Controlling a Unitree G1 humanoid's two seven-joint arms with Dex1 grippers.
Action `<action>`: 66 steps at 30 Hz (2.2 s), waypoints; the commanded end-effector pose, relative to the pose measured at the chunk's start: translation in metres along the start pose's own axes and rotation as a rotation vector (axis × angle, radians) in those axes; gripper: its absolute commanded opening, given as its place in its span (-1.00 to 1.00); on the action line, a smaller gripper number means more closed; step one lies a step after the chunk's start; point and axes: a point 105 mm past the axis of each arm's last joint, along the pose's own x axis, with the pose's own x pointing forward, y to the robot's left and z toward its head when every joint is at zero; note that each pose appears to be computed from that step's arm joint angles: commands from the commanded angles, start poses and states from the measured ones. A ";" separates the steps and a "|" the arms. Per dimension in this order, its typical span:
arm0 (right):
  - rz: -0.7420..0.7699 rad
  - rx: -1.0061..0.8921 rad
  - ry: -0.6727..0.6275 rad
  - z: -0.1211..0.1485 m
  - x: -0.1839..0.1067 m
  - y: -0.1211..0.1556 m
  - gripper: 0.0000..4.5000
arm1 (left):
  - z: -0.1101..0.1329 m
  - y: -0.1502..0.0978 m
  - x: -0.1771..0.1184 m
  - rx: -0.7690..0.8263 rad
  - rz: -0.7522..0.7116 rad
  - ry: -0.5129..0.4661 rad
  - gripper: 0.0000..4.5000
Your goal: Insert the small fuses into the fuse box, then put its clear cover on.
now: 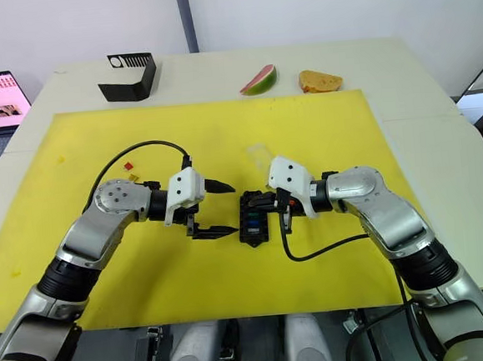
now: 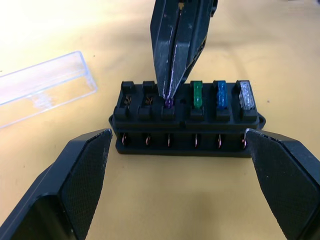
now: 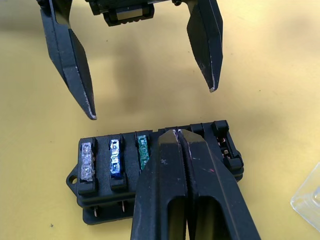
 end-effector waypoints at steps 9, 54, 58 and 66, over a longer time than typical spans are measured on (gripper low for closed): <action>-0.194 0.040 -0.130 0.027 -0.038 -0.016 -0.97 | 0.013 0.018 -0.025 -0.050 0.229 -0.150 1.00; -0.052 -0.001 -0.344 0.090 0.015 0.001 0.98 | -0.108 0.031 -0.199 -1.640 0.751 -0.514 1.00; -0.069 0.014 -0.389 0.099 0.018 -0.001 0.98 | -0.094 0.039 -0.190 -1.652 0.645 -0.571 1.00; -0.092 0.017 -0.339 0.087 0.010 -0.003 0.98 | -0.107 0.048 -0.174 -1.699 0.670 -0.531 1.00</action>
